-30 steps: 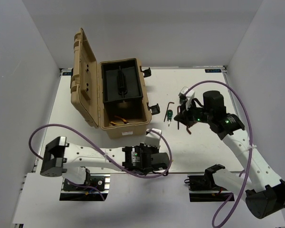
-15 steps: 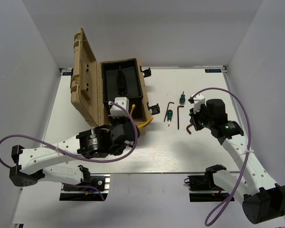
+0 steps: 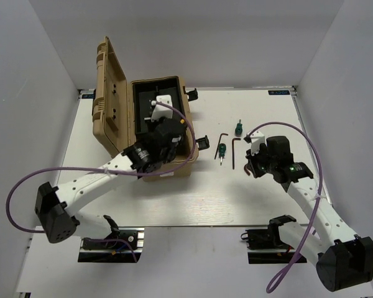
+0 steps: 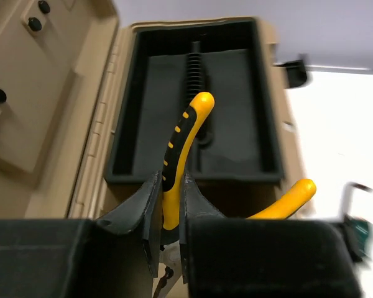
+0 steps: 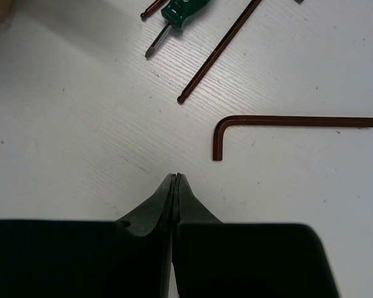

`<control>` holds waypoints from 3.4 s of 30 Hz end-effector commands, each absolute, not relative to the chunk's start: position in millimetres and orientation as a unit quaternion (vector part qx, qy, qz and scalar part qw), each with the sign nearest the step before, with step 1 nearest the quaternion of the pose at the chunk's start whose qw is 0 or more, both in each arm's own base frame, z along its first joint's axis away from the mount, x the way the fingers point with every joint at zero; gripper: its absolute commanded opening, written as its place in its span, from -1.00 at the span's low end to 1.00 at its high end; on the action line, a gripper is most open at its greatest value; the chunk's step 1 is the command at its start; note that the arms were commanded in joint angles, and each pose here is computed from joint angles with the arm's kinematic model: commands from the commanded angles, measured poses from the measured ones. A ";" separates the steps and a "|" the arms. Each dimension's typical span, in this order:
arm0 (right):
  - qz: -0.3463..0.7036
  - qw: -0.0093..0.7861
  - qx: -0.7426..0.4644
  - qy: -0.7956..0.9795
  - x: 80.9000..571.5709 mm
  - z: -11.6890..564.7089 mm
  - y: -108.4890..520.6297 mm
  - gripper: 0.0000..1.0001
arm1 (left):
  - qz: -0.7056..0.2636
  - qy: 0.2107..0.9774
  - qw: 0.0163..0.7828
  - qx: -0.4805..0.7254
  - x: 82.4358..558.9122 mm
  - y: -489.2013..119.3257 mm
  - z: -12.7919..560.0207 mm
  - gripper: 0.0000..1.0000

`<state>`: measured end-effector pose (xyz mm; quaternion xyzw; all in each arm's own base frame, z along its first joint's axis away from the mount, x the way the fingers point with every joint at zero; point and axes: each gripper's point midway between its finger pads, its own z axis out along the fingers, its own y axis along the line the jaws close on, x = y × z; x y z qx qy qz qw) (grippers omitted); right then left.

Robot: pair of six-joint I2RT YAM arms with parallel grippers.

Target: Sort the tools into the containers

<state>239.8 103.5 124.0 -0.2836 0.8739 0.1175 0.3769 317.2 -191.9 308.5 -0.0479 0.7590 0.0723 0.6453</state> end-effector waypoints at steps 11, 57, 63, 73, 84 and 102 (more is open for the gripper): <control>0.073 0.401 -0.237 0.882 270.3 129.5 83.7 -0.15 | 0.064 0.789 0.608 -0.059 363.4 -178.6 262.7 -0.29; 0.030 0.196 -0.106 0.974 376.0 12.9 118.5 -1.00 | -0.198 0.722 0.635 0.190 252.6 -209.2 305.5 0.87; 0.087 0.246 -0.137 0.956 383.3 91.0 132.2 -1.00 | -0.202 0.716 0.641 0.187 250.6 -207.1 315.8 0.87; 0.240 0.332 -0.208 0.888 402.6 232.4 203.2 -1.00 | -0.228 0.712 0.637 0.188 246.9 -215.2 316.9 0.87; 0.496 0.407 -0.249 0.726 461.3 339.8 336.7 -1.00 | -0.243 0.683 0.667 0.170 249.4 -215.6 340.3 0.87; 0.539 0.372 -0.215 0.724 488.0 277.5 405.0 -1.00 | -0.250 0.693 0.660 0.148 259.9 -224.3 331.7 0.87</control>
